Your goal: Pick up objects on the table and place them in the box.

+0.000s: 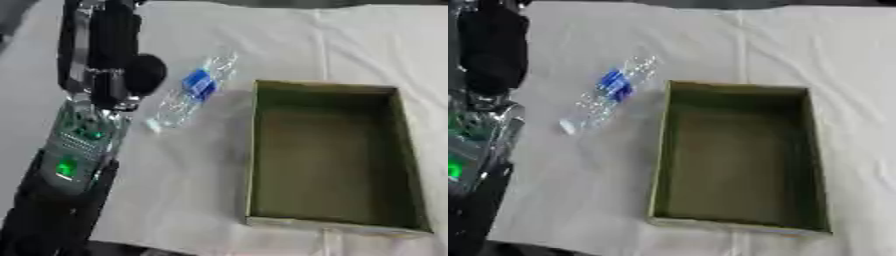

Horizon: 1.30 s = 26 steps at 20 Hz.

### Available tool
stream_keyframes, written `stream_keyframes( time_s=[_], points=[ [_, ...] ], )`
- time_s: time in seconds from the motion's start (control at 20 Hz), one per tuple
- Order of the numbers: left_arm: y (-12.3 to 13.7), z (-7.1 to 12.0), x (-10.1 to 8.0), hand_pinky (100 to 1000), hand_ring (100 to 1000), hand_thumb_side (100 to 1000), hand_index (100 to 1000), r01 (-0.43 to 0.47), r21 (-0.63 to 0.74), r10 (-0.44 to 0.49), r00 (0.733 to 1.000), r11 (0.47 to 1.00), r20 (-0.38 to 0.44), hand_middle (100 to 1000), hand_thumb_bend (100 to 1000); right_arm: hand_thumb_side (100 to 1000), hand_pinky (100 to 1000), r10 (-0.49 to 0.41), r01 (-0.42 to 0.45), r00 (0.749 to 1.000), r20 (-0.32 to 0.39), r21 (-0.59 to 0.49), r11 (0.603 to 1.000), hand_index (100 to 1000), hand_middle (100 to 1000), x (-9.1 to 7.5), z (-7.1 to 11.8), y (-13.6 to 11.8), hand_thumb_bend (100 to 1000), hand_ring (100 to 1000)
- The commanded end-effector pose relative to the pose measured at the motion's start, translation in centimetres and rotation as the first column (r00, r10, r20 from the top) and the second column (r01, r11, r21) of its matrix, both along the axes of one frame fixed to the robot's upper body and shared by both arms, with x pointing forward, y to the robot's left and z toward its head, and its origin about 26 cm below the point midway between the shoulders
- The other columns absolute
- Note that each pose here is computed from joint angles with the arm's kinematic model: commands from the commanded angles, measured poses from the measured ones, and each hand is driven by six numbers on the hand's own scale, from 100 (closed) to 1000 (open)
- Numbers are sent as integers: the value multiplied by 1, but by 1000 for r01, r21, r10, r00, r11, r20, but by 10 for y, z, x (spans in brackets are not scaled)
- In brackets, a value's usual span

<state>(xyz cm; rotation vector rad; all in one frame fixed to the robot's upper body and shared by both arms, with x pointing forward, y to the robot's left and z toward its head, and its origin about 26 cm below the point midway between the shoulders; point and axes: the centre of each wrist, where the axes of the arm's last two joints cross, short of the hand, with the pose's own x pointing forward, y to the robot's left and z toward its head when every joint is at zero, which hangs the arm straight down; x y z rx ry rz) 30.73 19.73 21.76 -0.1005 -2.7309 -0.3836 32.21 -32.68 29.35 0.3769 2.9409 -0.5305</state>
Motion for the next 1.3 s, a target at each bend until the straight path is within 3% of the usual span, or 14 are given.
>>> stream_keyframes(
  time_s=[0.05,0.45,0.65,0.8,1.0,1.3],
  points=[
    [-2,6,-2,594,706,647,823,14,1,-14,1000,1000,21,781,692,1000,687,2,-1,1000,29,-21,1000,725,871,-3,10,0,212,769],
    [0,6,-2,594,705,635,823,14,5,-14,1000,1000,21,779,690,1000,687,-1,2,1000,26,-27,1000,725,871,-3,9,-1,218,769],
    [3,7,0,557,662,493,818,-27,34,27,1000,999,-2,756,817,1000,687,-2,2,1000,23,-29,1000,724,870,-3,8,-1,223,768],
    [7,13,2,539,649,455,815,-103,95,107,993,990,-41,744,855,1000,687,-2,2,1000,19,-31,1000,724,870,-3,8,-1,225,768],
    [8,23,4,517,644,391,823,-148,211,184,970,966,-160,768,916,1000,686,1,0,1000,10,-35,999,723,870,-2,6,-2,226,765],
    [17,42,7,490,624,320,827,-124,299,226,914,946,-336,801,987,1000,686,1,-2,1000,-13,-47,999,726,873,-1,2,-2,240,767]
  ],
)
